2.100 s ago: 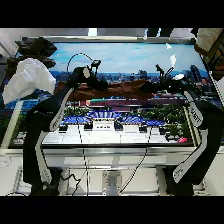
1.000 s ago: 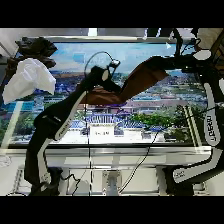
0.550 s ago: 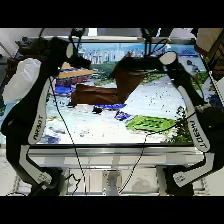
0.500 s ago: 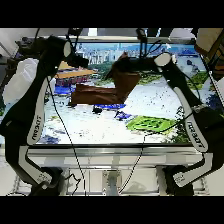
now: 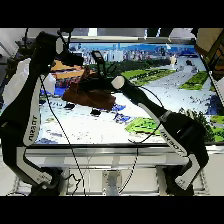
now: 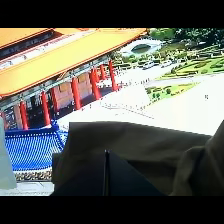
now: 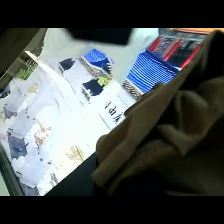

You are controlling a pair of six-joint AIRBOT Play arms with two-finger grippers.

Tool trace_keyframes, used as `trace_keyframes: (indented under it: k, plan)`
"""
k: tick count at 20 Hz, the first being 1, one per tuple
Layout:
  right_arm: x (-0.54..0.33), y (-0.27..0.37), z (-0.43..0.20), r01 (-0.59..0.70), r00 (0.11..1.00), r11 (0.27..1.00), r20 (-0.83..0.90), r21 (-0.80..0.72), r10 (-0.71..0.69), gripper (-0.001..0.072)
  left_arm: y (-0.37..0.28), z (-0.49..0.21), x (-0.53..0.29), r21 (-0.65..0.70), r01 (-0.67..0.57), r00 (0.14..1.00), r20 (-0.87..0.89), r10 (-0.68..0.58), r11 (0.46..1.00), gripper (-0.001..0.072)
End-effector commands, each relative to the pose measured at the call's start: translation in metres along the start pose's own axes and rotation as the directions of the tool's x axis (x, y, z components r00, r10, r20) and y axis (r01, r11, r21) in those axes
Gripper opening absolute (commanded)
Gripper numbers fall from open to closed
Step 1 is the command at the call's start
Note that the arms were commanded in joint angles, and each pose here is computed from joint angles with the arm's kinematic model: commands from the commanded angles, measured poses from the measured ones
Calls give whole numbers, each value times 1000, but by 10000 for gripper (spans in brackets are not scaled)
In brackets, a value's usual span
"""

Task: Fold the shirts.

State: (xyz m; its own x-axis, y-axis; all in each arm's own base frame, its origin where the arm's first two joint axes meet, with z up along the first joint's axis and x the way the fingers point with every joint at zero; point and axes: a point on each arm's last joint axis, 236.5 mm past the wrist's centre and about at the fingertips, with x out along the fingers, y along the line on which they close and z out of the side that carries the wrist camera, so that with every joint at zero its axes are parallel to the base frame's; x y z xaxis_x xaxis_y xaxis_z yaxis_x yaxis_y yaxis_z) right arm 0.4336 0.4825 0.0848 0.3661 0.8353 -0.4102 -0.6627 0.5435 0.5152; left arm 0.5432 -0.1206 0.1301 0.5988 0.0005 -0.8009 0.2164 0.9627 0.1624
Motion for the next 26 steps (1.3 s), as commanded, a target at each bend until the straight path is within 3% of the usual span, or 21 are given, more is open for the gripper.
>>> trace_keyframes:
  k: [1, 2, 3, 8, 12, 13, 15, 17, 18, 21, 26]
  plan:
    - [17, 15, 3, 9, 998, 999, 59, -49, -6, 165, 0, -5, 0, -2, 4, 1000, -20, -4, 1000, 14]
    - [15, 12, 12, 23, 996, 999, 92, -47, -18, 308, 0, -7, 0, -2, 4, 1000, -31, -4, 1000, 14]
    - [13, 8, 19, 29, 994, 999, 108, -46, -24, 348, 0, -10, 0, -1, 3, 999, -40, -3, 1000, 14]
    - [-6, -11, 48, 40, 991, 998, 132, -55, -33, 348, 7, -21, 3, -2, -10, 996, -84, 10, 1000, 15]
    - [-46, -56, 79, 120, 982, 989, 158, -82, -106, 348, 18, -34, 4, 25, -4, 991, -135, 7, 1000, 26]
    - [-61, -68, 86, 143, 980, 985, 154, -94, -127, 351, 14, -36, 4, 35, 29, 989, -144, -24, 999, 67]
    - [-96, -89, 97, 165, 980, 982, 131, -91, -152, 383, -2, -40, 3, 25, 150, 978, -153, -144, 988, 300]
    - [-133, -104, 101, 164, 983, 984, 89, -69, -158, 397, -15, -37, 1, -52, 265, 954, -132, -270, 963, 425]
    - [-151, -111, 98, 163, 985, 986, 57, -24, -161, 486, -16, -38, 2, -78, 302, 942, -127, -310, 950, 425]
    - [-188, -132, 69, 162, 984, 982, -92, 99, -153, 512, -4, -60, 19, -96, 316, 928, -177, -328, 944, 425]
    - [-218, -180, -31, 356, 864, 914, -443, 197, -241, 512, -2, -93, 60, -145, 316, 896, -279, -345, 937, 425]
